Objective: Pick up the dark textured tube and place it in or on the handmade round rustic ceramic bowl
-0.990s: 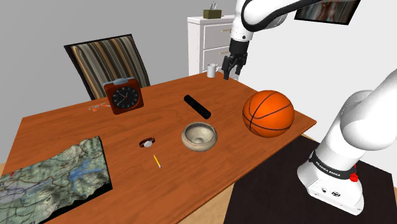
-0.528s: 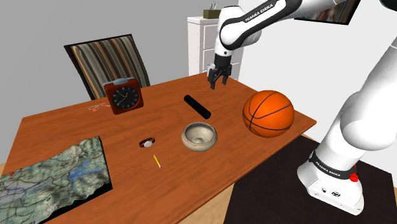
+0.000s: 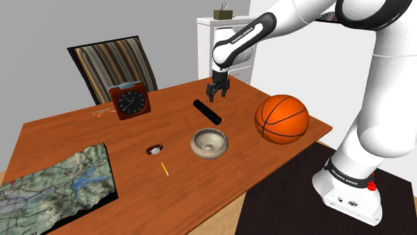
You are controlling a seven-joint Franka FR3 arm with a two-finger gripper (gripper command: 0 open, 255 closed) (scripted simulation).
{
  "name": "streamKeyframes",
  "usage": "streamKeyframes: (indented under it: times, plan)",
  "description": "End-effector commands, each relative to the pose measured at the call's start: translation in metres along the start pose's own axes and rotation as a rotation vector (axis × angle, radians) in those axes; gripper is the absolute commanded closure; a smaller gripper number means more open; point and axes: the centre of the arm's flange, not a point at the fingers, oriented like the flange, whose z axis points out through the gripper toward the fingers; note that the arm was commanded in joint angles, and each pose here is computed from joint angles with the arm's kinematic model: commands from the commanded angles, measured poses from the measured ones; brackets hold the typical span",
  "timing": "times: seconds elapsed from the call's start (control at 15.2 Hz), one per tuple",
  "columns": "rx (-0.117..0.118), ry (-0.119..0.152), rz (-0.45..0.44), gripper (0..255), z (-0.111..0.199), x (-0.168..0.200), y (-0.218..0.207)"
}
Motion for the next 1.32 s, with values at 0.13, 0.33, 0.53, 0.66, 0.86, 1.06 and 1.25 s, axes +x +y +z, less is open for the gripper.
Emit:
streamKeyframes:
  times: [0.13, 0.33, 0.53, 0.66, 0.86, 1.06, 1.25]
  plan:
    - [0.002, -0.013, 0.006, 0, 0.042, 0.037, 0.001]
    - [0.003, -0.022, 0.01, 0, 0.073, 0.063, 0.0]
    - [0.004, -0.025, 0.011, 0, 0.088, 0.072, 0.0]
    - [0.004, -0.025, 0.011, 0, 0.099, 0.072, 0.0]
    - [0.004, -0.025, 0.011, 0, 0.115, 0.072, 0.0]
    - [0.004, -0.025, 0.011, 0, 0.123, 0.071, 0.0]
    - [0.004, -0.025, 0.011, 0, 0.123, 0.071, 0.0]
